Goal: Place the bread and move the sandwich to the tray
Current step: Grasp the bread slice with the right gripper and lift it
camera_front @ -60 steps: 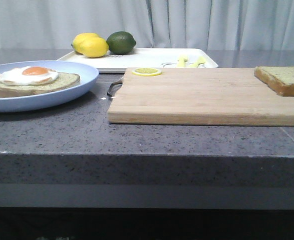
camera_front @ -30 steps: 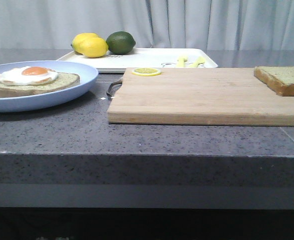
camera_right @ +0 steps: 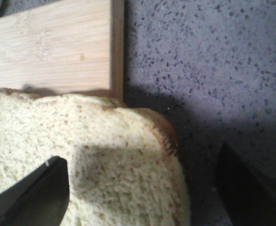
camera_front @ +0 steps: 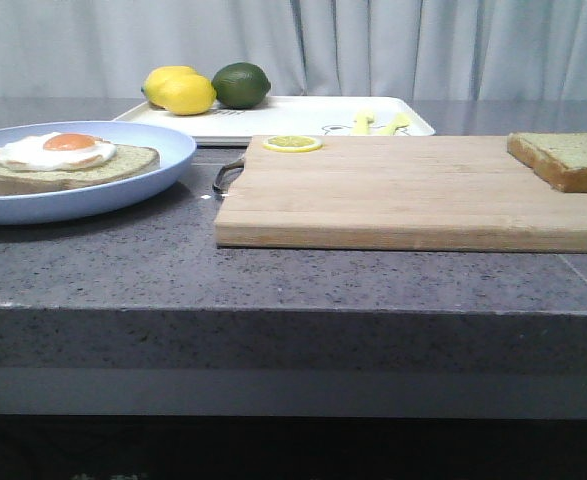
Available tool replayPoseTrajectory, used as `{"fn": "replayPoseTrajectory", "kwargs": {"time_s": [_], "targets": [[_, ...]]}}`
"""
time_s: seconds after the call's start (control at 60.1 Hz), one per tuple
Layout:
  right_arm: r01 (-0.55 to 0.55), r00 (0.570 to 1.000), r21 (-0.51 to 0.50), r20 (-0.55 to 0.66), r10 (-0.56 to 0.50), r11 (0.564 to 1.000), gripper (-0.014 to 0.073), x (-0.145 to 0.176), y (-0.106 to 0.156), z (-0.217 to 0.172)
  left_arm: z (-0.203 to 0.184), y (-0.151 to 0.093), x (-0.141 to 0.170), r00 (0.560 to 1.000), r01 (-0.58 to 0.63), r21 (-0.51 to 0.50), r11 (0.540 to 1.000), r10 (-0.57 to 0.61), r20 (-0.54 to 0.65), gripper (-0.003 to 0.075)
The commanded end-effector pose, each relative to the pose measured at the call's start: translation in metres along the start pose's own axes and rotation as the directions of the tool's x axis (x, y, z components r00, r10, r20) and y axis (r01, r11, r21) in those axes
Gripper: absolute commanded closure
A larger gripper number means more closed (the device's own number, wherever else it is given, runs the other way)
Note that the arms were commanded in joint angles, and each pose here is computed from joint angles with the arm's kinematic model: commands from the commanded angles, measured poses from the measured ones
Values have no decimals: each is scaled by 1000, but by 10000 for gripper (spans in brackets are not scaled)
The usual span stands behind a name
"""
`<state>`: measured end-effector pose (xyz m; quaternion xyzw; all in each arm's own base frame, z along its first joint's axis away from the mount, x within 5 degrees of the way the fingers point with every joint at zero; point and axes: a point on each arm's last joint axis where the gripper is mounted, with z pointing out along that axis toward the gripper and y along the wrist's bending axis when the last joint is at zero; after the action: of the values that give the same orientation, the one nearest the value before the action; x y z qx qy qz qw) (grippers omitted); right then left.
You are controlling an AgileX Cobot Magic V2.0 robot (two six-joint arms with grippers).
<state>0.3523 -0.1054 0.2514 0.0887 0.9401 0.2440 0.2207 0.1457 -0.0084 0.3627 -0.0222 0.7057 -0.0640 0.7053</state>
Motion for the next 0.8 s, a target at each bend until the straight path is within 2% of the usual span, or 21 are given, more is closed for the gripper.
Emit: {"fn": "replayPoseTrajectory", "kwargs": {"time_s": [0.0, 0.25, 0.399, 0.666, 0.782], "targets": [[36, 998, -31, 46, -35, 999, 37, -5, 14, -17, -1, -1, -18, 992, 18, 5, 1000, -18, 124, 332], [37, 999, -49, 36, -36, 998, 464, -4, 18, -19, -1, -1, -18, 992, 18, 5, 1000, -18, 126, 332], [56, 998, -70, 35, -54, 996, 634, -7, 24, -26, -1, -1, -18, 992, 18, 5, 1000, -18, 126, 332], [114, 993, -185, 62, -104, 976, 652, -22, 50, -52, -1, -1, -18, 992, 18, 5, 1000, -18, 126, 332], [158, 982, -221, 132, -131, 962, 652, -26, 68, -73, -1, -1, -18, 992, 18, 5, 1000, -18, 126, 333]]}}
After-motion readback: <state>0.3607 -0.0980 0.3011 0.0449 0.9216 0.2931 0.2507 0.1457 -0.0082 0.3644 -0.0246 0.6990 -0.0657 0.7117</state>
